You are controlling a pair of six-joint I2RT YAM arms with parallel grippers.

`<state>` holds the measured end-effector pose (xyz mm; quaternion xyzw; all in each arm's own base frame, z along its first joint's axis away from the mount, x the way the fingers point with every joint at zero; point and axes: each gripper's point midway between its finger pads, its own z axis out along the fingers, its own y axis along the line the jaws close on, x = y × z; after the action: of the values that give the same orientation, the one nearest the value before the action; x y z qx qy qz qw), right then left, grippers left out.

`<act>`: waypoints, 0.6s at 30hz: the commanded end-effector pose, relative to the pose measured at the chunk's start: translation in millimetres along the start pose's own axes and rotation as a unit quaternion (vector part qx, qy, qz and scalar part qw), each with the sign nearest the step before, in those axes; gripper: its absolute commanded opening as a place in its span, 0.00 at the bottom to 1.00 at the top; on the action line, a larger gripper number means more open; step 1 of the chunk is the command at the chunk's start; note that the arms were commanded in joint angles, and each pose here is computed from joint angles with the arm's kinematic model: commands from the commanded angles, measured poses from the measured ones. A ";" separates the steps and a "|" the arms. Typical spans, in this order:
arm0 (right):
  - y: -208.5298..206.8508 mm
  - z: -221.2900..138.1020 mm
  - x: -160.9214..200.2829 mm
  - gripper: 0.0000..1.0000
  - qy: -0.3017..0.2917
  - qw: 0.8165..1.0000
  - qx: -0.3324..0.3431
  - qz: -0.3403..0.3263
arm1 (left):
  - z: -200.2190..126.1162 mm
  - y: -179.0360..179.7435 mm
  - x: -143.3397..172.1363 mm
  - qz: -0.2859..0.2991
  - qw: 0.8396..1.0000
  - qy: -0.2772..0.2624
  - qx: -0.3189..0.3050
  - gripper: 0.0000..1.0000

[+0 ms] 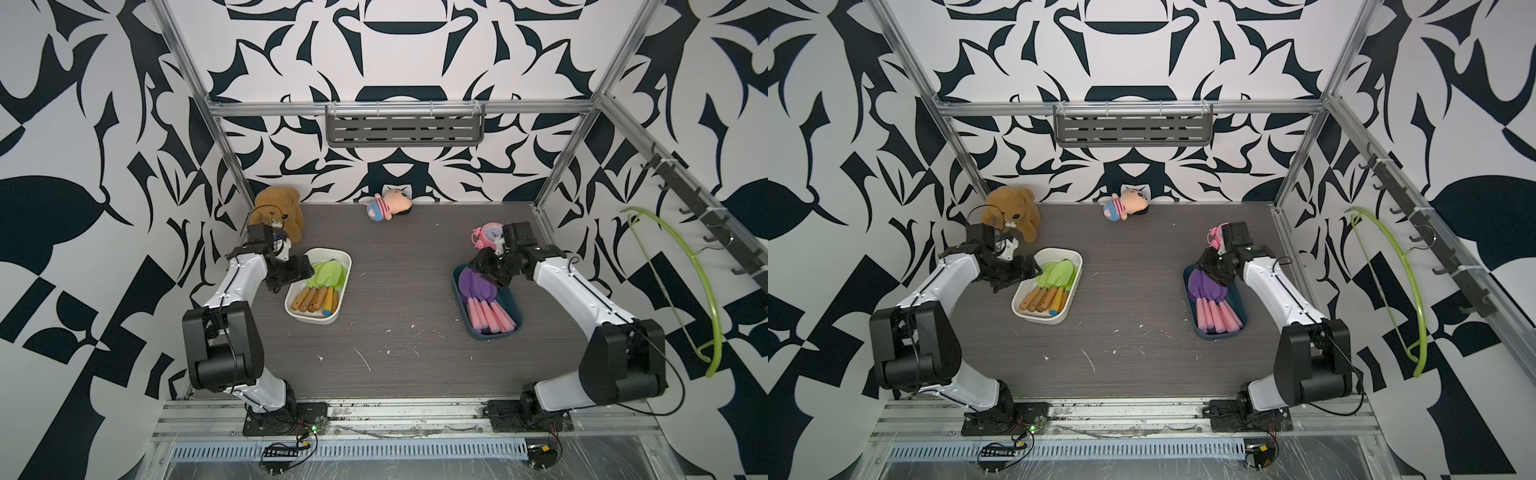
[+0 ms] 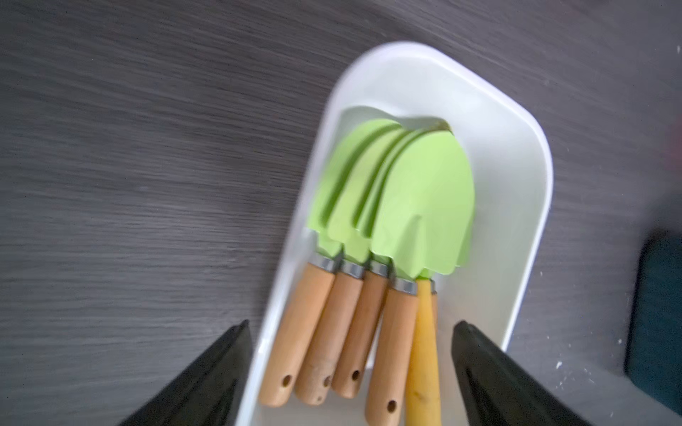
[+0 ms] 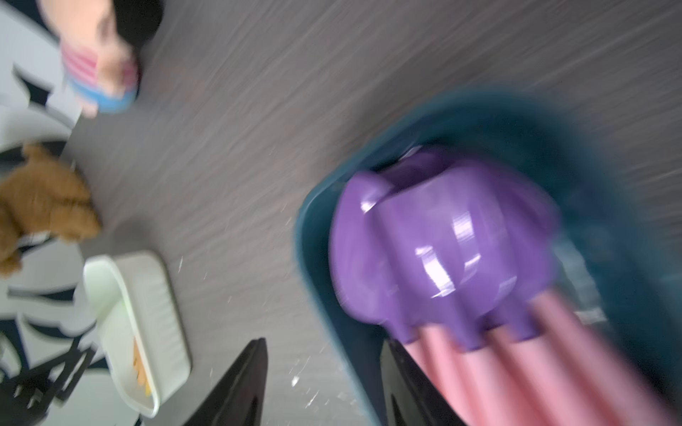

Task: Sort the small shovels by color and place them into the storage box
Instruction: Place the shovel in the storage box, then move the storage box to the center of the board.

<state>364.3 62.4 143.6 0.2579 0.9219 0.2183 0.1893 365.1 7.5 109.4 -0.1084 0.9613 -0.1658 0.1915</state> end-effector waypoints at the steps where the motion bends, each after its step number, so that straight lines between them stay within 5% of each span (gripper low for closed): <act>1: -27.9 -11.6 -30.3 0.61 -0.013 0.999 0.037 -0.023 | 5.7 6.2 -14.4 -0.039 0.999 0.000 0.027 0.98; 9: -86.7 10.5 -55.0 0.68 0.004 0.993 0.115 -0.009 | 39.6 10.5 -1.2 -0.084 0.994 0.051 0.055 0.99; 12: -84.0 21.4 -47.0 0.75 0.022 0.996 0.092 -0.003 | 46.0 7.9 3.6 -0.094 0.992 0.059 0.068 0.98; 15: -76.3 30.5 -36.1 0.99 0.039 0.998 0.056 0.012 | 46.1 -1.9 4.6 -0.099 0.989 0.060 0.095 0.96; 18: -65.1 37.3 -22.1 1.00 0.055 0.998 0.038 0.009 | 46.0 -16.4 6.4 -0.086 0.988 0.064 0.113 0.95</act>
<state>371.9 -9.3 74.0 0.2788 0.9390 0.1634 0.1174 380.7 -4.2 67.2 -0.1702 0.9416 -0.2612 0.1270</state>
